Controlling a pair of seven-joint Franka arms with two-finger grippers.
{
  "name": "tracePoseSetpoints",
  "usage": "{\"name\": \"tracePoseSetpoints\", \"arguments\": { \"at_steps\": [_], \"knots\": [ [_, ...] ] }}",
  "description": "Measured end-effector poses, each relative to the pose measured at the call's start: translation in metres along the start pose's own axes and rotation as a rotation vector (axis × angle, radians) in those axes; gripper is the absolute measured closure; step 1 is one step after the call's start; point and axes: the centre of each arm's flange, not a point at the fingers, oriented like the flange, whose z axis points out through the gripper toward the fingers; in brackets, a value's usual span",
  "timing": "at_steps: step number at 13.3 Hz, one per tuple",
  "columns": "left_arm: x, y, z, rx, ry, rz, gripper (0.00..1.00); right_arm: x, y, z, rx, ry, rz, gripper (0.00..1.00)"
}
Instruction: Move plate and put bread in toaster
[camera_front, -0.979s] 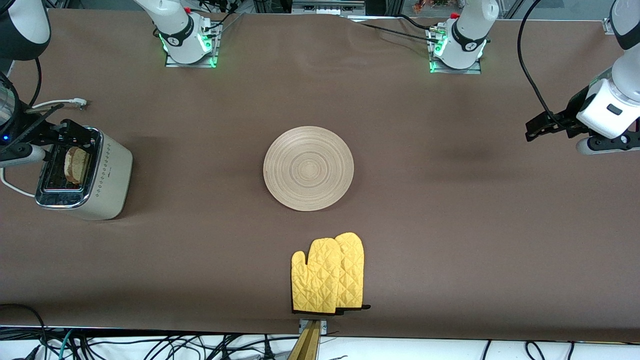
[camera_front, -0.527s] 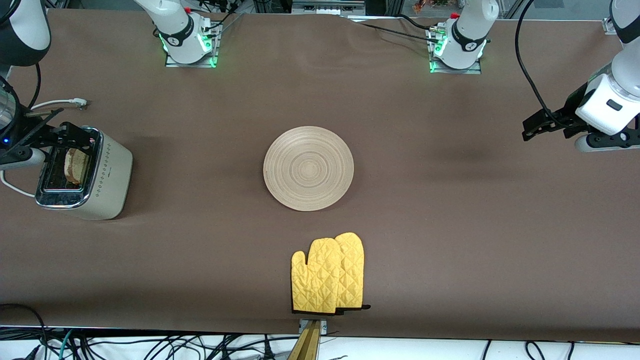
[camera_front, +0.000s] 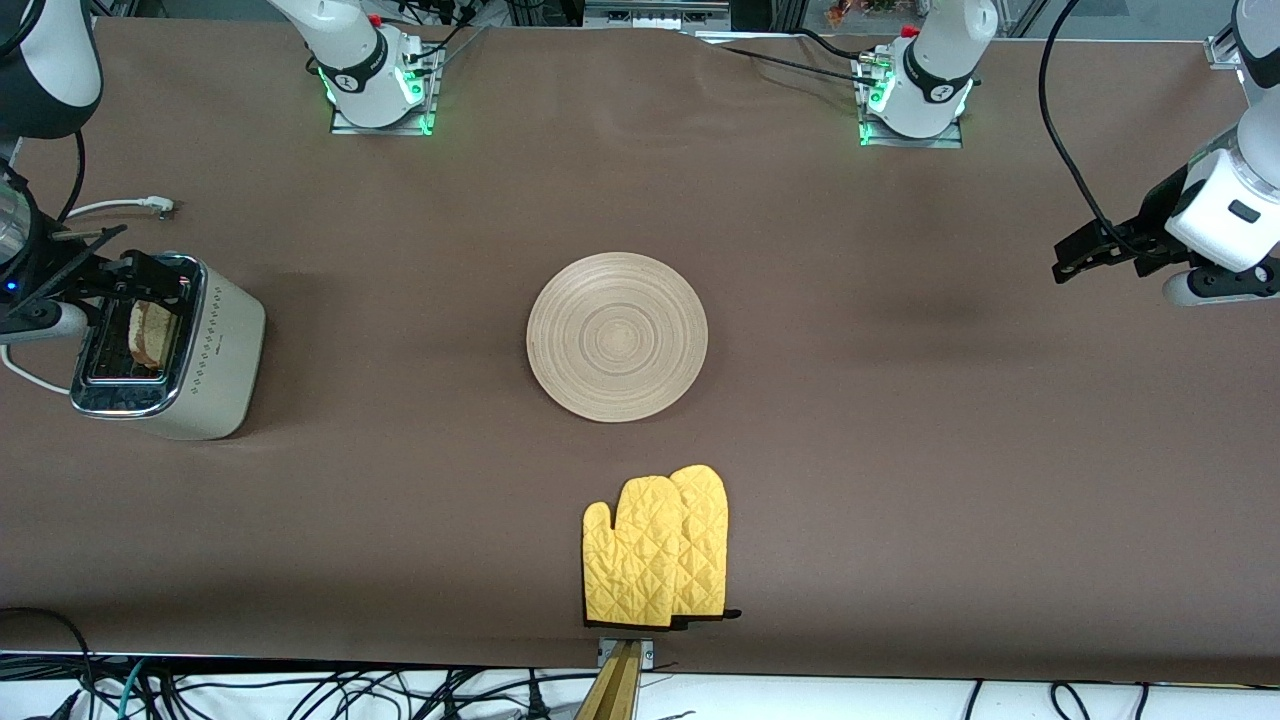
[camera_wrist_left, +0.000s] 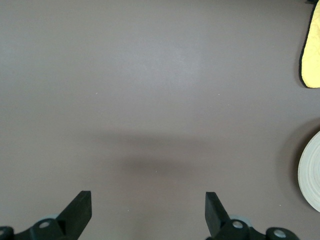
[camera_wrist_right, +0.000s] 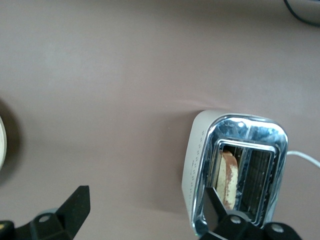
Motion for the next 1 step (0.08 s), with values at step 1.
{"name": "tracePoseSetpoints", "arguments": {
  "at_steps": [1],
  "knots": [
    [-0.0002, 0.0026, 0.0004, 0.000, -0.001, 0.005, 0.00, 0.0002, 0.0000, 0.0007, 0.000, -0.001, 0.024, 0.00]
  ]
}}
